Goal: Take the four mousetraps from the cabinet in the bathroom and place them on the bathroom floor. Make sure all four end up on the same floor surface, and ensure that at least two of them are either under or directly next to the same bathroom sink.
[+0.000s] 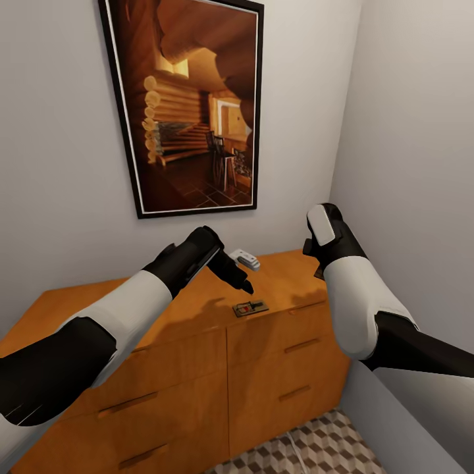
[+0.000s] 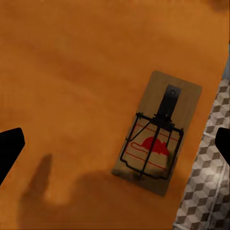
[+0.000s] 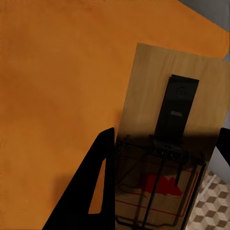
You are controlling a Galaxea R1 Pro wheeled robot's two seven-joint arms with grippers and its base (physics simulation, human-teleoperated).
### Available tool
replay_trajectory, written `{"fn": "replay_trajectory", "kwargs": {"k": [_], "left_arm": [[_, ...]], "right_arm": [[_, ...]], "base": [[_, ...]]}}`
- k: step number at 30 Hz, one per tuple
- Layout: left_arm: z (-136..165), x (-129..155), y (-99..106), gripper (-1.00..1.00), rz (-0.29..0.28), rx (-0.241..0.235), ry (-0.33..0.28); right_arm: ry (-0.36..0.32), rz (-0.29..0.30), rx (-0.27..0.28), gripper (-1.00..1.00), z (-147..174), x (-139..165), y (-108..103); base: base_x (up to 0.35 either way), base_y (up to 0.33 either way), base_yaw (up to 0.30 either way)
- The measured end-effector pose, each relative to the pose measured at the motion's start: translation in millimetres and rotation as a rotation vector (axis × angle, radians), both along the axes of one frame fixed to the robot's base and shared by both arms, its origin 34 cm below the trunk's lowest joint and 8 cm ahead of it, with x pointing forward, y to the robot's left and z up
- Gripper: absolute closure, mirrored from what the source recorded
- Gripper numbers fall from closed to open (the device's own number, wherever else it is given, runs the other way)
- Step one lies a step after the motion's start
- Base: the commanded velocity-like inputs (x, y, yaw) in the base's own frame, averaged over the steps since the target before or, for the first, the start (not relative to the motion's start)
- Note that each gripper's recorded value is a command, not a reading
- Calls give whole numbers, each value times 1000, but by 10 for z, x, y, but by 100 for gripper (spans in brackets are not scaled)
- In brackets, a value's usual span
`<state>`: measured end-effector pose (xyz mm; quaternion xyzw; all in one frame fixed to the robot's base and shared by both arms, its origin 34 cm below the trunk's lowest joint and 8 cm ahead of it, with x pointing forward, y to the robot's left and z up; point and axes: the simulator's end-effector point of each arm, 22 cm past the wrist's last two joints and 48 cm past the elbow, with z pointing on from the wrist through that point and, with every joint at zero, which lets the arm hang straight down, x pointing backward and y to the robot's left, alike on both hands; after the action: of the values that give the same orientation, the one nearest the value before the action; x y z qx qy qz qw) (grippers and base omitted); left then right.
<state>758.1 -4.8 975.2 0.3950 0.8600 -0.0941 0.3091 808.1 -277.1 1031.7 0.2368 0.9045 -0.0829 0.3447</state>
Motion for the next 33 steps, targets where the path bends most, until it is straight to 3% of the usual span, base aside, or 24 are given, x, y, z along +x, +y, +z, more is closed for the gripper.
{"fn": "replay_trajectory", "kwargs": {"k": [24,33], "left_arm": [[11,-4,-7,-100,-5,-7,0],[-66,-170,-133,-100,-71,-11,49]], "right_arm": [[0,1,0,100,-2,4,3],[0,1,1,100,-3,4,3]], "base": [[27,1,0],[0,0,0]]}}
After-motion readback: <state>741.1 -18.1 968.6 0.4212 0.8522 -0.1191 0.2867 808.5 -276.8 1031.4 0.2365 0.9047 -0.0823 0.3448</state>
